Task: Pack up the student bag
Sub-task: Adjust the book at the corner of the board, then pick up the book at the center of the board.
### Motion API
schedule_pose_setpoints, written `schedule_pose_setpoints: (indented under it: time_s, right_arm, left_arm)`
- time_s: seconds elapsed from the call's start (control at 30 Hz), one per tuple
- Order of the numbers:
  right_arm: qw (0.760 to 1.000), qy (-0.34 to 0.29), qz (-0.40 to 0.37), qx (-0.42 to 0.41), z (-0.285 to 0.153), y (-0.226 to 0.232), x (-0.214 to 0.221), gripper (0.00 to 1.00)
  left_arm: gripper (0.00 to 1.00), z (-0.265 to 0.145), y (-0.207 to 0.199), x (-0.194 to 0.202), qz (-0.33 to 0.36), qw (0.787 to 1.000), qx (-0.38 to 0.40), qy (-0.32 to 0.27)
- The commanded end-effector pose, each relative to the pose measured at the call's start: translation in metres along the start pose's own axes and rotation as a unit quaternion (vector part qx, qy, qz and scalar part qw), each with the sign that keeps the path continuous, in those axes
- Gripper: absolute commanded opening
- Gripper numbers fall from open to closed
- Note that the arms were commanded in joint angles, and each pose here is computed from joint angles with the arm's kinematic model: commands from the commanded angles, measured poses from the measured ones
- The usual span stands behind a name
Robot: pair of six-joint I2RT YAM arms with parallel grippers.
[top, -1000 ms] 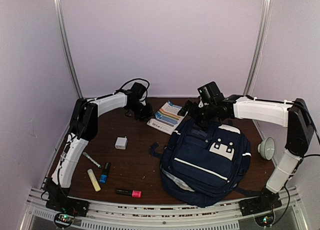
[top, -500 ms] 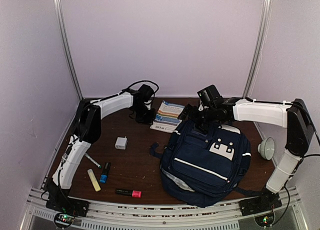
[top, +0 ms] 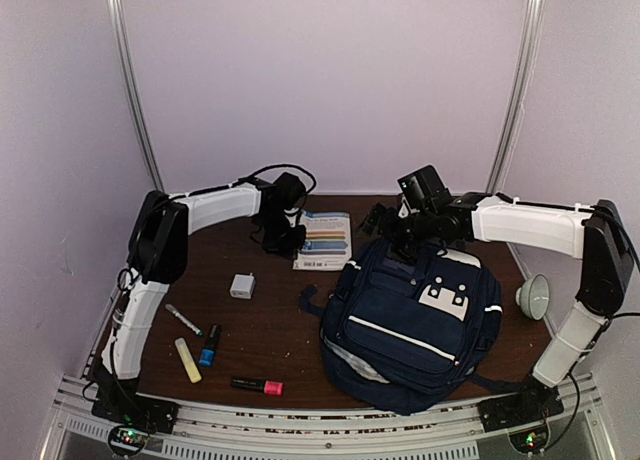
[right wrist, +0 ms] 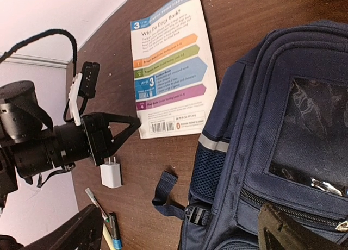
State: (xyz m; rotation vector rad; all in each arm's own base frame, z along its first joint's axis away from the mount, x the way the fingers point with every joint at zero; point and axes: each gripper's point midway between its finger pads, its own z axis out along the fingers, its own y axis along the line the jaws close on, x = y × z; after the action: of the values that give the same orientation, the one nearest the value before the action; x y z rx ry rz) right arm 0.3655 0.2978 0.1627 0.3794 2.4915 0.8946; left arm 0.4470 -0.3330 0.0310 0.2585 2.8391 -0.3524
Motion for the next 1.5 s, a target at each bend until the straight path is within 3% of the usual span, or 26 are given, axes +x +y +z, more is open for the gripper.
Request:
schedule_pose_setpoints:
  time_s: [0.0, 0.3, 0.47, 0.63, 0.7, 0.77, 1.03, 1.23, 1.47]
  right_arm:
    - [1.0, -0.004, -0.009, -0.006, -0.014, 0.004, 0.004, 1.0]
    - [1.0, -0.001, -0.031, -0.006, -0.012, 0.011, 0.012, 1.0]
    - [0.997, -0.009, -0.081, 0.009, -0.003, 0.015, 0.009, 1.0]
    - [0.991, 0.023, -0.129, -0.005, 0.037, 0.032, 0.002, 1.0]
    - [0.99, 0.036, -0.133, -0.013, 0.055, 0.039, -0.004, 1.0]
    - [0.99, 0.039, -0.134, -0.025, 0.067, 0.052, -0.014, 1.0]
    - [0.99, 0.026, -0.136, 0.01, 0.1, 0.038, -0.043, 1.0]
    - [0.994, 0.038, -0.073, -0.07, 0.117, 0.035, -0.048, 1.0]
    - [0.996, 0.045, -0.056, -0.045, 0.137, 0.023, -0.052, 0.9]
  left_arm:
    - [0.0, -0.033, 0.018, 0.015, 0.015, 0.999, -0.041, -0.006]
    - [0.0, -0.064, 0.046, 0.071, 0.015, 0.998, -0.058, 0.01]
    - [0.0, -0.088, 0.035, 0.075, 0.023, 0.999, -0.008, -0.033]
    - [0.5, -0.098, 0.018, 0.04, 0.028, 0.997, 0.012, -0.072]
    - [0.62, -0.095, 0.01, 0.027, 0.021, 0.996, 0.035, -0.078]
    - [0.66, -0.087, 0.006, 0.016, 0.007, 0.995, 0.059, -0.077]
    - [0.6, -0.047, -0.009, -0.01, -0.006, 0.995, 0.085, -0.049]
    - [0.58, -0.024, 0.002, -0.009, -0.027, 0.997, 0.069, -0.035]
    - [0.39, -0.002, -0.007, -0.003, -0.037, 0.994, 0.1, -0.009]
